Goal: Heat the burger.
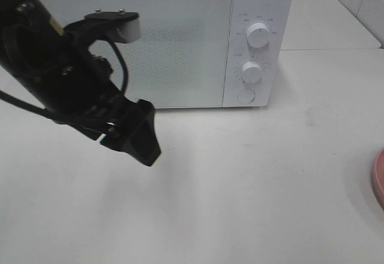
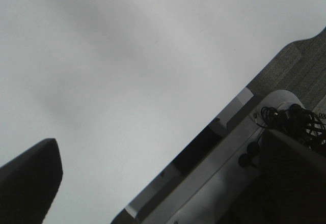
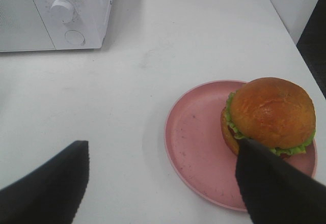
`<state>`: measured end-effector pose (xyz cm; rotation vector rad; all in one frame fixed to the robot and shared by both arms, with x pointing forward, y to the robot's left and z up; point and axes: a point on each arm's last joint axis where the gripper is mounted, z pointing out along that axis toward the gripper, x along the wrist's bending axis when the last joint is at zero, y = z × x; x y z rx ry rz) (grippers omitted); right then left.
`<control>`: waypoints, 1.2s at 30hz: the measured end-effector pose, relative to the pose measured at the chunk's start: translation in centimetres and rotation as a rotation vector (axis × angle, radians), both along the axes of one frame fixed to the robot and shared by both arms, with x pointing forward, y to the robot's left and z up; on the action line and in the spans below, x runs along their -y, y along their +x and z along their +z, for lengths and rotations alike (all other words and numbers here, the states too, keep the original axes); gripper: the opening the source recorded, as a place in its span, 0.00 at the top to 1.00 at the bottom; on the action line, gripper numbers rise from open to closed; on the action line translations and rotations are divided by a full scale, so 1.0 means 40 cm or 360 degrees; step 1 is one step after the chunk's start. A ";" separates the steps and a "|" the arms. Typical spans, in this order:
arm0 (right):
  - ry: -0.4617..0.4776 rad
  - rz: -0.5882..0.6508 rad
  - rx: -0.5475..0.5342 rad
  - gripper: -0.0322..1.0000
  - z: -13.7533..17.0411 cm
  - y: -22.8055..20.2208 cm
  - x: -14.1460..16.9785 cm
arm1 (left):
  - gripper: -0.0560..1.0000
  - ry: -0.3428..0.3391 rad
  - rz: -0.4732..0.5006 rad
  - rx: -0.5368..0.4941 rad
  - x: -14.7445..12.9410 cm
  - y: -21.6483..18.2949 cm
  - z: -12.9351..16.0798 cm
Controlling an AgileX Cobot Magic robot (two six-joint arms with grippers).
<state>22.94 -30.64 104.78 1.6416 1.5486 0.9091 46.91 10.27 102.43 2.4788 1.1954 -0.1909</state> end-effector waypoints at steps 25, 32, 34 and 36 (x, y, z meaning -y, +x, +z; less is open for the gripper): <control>0.0000 0.0000 0.0000 0.23 0.000 0.000 0.000 | 0.01 0.0265 0.1049 0.0077 -0.453 -0.054 0.164; 0.0000 0.0000 0.0000 0.23 0.000 0.000 0.000 | 0.01 0.0318 0.1176 -0.0005 -0.498 -0.169 0.095; 0.0000 0.0000 0.0000 0.23 0.000 0.000 0.000 | 0.01 0.0316 0.1177 -0.0004 -0.496 -0.201 0.081; 0.0000 0.0000 0.0000 0.23 0.000 0.000 0.000 | 0.01 0.0313 0.1179 0.0008 -0.495 -0.212 0.077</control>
